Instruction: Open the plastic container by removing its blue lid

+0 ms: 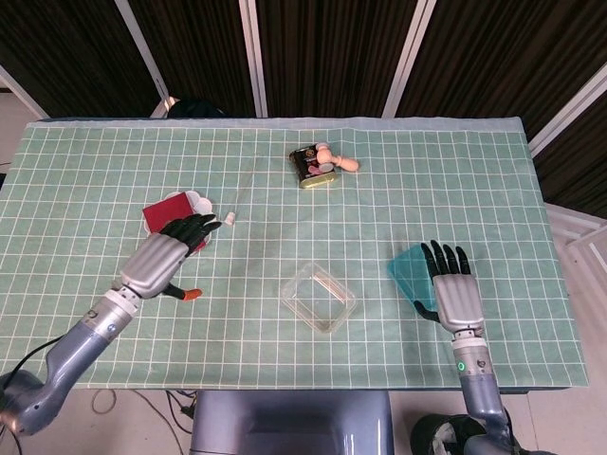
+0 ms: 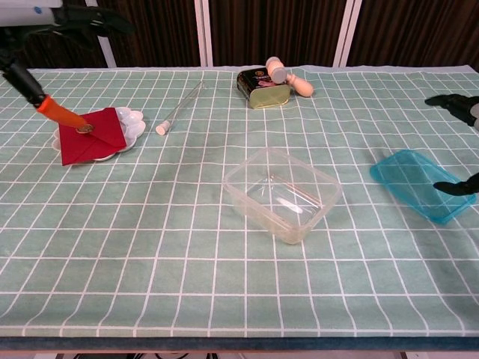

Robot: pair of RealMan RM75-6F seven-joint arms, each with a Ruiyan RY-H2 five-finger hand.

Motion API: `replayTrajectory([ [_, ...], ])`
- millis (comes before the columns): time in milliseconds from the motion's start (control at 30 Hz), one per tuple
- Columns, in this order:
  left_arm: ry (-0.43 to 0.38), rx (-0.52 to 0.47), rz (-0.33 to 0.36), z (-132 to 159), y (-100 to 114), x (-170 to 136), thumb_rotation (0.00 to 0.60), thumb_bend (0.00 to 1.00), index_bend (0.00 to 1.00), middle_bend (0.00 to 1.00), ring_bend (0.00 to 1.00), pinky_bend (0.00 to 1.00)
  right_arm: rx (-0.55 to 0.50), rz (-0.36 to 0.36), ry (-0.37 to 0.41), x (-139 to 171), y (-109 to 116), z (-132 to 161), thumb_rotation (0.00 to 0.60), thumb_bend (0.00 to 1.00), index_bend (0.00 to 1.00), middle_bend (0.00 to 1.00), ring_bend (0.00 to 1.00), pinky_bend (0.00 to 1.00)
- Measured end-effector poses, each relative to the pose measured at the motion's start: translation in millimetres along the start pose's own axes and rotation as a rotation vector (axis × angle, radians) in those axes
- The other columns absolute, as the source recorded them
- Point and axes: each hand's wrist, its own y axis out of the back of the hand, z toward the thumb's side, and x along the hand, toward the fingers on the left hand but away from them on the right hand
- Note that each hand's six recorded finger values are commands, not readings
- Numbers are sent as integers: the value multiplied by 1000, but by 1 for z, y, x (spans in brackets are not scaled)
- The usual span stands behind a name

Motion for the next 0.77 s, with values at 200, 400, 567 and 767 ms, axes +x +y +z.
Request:
replayTrajectory([
  [200,78,-4,47,-28,4,-50,600,0,0,0,0,108,8,30,-33,27,12,-26,600,276,0,0,0,0],
  [400,179,-12,90,-50,-2,-111,600,0,0,0,0,62,9,30,-12,59,32,-49,600,266,0,0,0,0],
  [567,279,2,146,-66,-11,-165,600,0,0,0,0,5,6,13,20,89,51,-69,600,238,0,0,0,0],
  [767,392,100,227,-89,-16,-216,600,0,0,0,0,0,-12,-33,-4,116,68,-96,600,236,0,0,0,0],
])
